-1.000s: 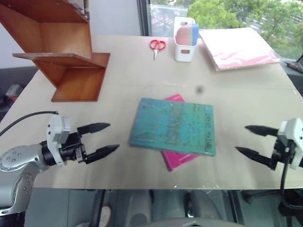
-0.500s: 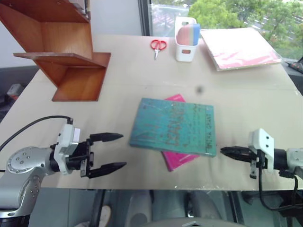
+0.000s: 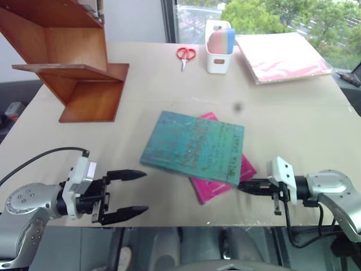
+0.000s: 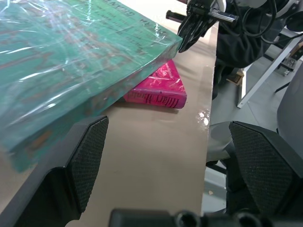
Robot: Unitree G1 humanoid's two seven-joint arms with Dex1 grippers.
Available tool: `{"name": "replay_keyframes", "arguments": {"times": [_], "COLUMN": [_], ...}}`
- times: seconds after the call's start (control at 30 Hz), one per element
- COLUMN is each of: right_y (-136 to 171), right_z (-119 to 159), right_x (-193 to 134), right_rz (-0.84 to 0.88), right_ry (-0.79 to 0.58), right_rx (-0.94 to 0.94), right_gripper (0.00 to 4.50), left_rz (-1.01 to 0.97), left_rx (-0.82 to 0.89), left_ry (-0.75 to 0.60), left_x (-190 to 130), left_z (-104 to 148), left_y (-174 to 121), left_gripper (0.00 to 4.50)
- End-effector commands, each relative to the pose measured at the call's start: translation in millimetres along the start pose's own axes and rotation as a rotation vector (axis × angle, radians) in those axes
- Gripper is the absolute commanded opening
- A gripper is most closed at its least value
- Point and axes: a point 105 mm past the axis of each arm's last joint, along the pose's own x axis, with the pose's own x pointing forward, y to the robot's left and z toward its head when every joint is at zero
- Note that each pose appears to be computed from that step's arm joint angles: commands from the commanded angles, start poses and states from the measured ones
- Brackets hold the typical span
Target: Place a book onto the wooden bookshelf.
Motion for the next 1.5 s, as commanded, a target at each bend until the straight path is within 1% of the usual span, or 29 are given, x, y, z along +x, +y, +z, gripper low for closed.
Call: {"name": "replay_keyframes", "arguments": {"times": [0.03, 0.1, 0.17, 0.27, 0.3, 0.33, 0.4, 0.47, 0.5, 0.6, 0.73, 0.77, 0.83, 0.87, 0.9, 1.0, 1.03, 1.1, 1.17, 1.3, 1.5], "right_y": [0.2, -3.8, -1.2, 16.9, 19.3, 17.1, 1.5, -27.3, -37.2, -55.5, -76.3, -77.8, -87.1, -90.3, -96.8, -112.6, -120.0, -147.3, -165.7, -179.3, -160.5], "right_z": [16.3, 15.3, 19.1, 39.0, 49.8, 59.4, 77.8, 94.8, 100.5, 109.2, 117.2, 117.3, 122.6, 121.2, 113.5, 75.3, 65.5, 46.0, 41.0, 38.1, 43.3], "right_x": [7.6, 4.8, -8.5, -31.2, -36.1, -38.6, -35.6, -22.2, -12.3, 20.4, 62.4, 67.9, 91.8, 102.3, 113.3, 129.7, 132.4, 129.3, 125.4, 122.6, 131.5], "right_rz": [0.038, 0.025, 0.047, 0.139, 0.150, 0.135, 0.067, -0.050, -0.071, -0.061, -0.079, -0.068, -0.048, -0.034, -0.042, -0.050, -0.074, -0.202, -0.310, -0.384, -0.286], "right_ry": [-0.077, -0.056, -0.054, -0.092, -0.118, -0.139, -0.180, -0.225, -0.227, -0.191, -0.102, -0.092, -0.080, -0.055, 0.007, 0.223, 0.268, 0.361, 0.376, 0.384, 0.318], "right_rx": [-0.023, -0.037, -0.024, 0.013, 0.000, -0.012, -0.074, -0.140, -0.163, -0.197, -0.334, -0.343, -0.345, -0.335, -0.348, -0.410, -0.407, -0.349, -0.263, -0.220, -0.155], "right_gripper": [0.01, 0.01, 0.01, 0.01, 0.01, 0.01, 0.01, 0.01, 0.01, 0.01, 0.01, 0.01, 0.01, 0.01, 0.01, 0.01, 0.01, 0.01, 0.01, 0.01, 0.01], "left_rz": [-0.016, -0.008, 0.005, 0.016, 0.019, 0.021, 0.027, 0.035, 0.041, 0.057, 0.078, 0.081, 0.106, 0.120, 0.130, 0.153, 0.158, 0.178, 0.197, 0.215, 0.344], "left_rx": [0.028, 0.027, 0.022, 0.015, 0.013, 0.012, 0.010, 0.009, 0.008, 0.008, 0.002, 0.002, 0.000, 0.001, 0.002, 0.008, 0.009, 0.010, 0.007, 0.010, -0.023], "left_ry": [0.001, 0.002, -0.001, 0.004, 0.004, 0.003, -0.001, -0.003, -0.002, 0.002, 0.000, 0.001, 0.001, 0.000, -0.001, -0.005, -0.007, -0.012, -0.020, -0.044, -0.101], "left_x": [0.0, -1.1, -3.1, -5.0, -5.4, -5.6, -5.3, -5.3, -5.6, -7.9, -11.8, -12.4, -15.1, -16.0, -16.9, -18.4, -18.8, -20.1, -21.5, -17.5, -13.6], "left_z": [8.2, 8.2, 8.2, 6.2, 5.3, 4.6, 3.5, 2.4, 1.8, 0.3, -1.9, -2.6, -5.3, -6.1, -6.8, -8.8, -9.5, -12.3, -15.4, -18.0, -16.7], "left_y": [-5.5, -5.9, -6.1, -7.1, -7.3, -7.3, -7.7, -8.2, -8.6, -8.9, -9.6, -10.2, -12.0, -12.1, -12.1, -11.3, -11.3, -11.1, -12.0, -12.4, 4.8], "left_gripper": [4.50, 4.50, 4.50, 4.50, 4.50, 4.50, 4.50, 4.50, 4.50, 4.50, 4.50, 4.50, 4.50, 4.50, 4.50, 4.50, 4.50, 4.50, 4.50, 4.50, 4.50]}}
